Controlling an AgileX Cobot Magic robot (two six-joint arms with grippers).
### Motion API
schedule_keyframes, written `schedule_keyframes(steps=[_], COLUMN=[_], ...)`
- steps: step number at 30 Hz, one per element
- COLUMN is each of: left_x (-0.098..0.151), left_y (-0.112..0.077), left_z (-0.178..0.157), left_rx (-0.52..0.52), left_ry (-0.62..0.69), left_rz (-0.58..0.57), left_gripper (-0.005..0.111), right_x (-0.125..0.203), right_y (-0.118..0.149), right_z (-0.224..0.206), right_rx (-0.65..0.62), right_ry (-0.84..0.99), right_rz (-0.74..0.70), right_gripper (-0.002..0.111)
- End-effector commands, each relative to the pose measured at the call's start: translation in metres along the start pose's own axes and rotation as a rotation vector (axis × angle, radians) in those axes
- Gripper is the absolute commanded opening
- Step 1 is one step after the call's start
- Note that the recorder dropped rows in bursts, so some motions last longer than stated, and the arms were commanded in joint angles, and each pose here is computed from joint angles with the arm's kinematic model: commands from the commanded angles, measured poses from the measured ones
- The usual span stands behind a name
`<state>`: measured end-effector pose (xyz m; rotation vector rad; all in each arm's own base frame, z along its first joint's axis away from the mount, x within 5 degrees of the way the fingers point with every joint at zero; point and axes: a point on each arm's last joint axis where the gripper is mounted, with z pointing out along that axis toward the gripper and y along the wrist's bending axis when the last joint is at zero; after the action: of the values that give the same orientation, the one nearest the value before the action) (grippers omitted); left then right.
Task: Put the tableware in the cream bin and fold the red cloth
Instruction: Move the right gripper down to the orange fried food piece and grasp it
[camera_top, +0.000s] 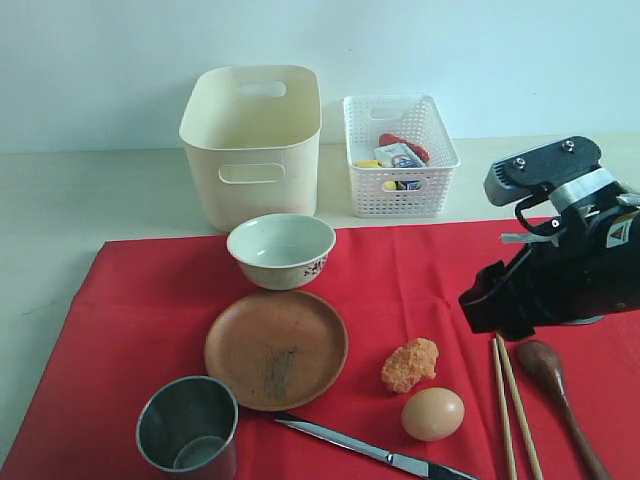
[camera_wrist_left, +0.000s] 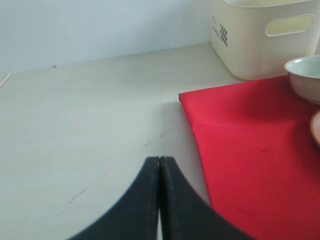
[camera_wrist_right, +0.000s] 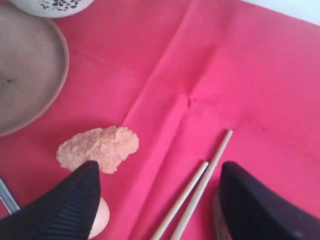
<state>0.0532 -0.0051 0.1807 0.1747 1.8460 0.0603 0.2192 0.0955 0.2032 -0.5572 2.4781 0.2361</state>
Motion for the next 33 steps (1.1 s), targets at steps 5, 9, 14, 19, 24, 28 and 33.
schedule_keyframes(steps=[5, 9, 14, 19, 24, 28, 33], left_x=[0.000, 0.000, 0.000, 0.000, 0.000, 0.000, 0.000], left_y=[0.000, 0.000, 0.000, 0.000, 0.000, 0.000, 0.000], left_z=[0.000, 0.000, 0.000, 0.000, 0.000, 0.000, 0.000], left_rx=[0.004, 0.004, 0.004, 0.004, 0.004, 0.004, 0.004], left_ry=[-0.006, -0.006, -0.006, -0.006, -0.006, -0.006, -0.006], left_rz=[0.001, 0.001, 0.001, 0.001, 0.001, 0.001, 0.001], left_gripper=[0.000, 0.000, 0.000, 0.000, 0.000, 0.000, 0.000], right_x=[0.003, 0.005, 0.004, 0.004, 0.006, 0.006, 0.010], right_y=[0.021, 0.030, 0.034, 0.032, 0.032, 0.031, 0.042], right_z=[0.001, 0.007, 0.023, 0.040, 0.051, 0.058, 0.068], right_rx=[-0.052, -0.075, -0.081, -0.064, -0.055, -0.052, -0.063], right_ry=[0.013, 0.035, 0.029, 0.014, 0.033, 0.051, 0.056], right_rz=[-0.104, -0.155, -0.106, -0.055, -0.053, -0.052, -0.091], right_gripper=[0.064, 0.064, 0.064, 0.067, 0.079, 0.082, 0.082])
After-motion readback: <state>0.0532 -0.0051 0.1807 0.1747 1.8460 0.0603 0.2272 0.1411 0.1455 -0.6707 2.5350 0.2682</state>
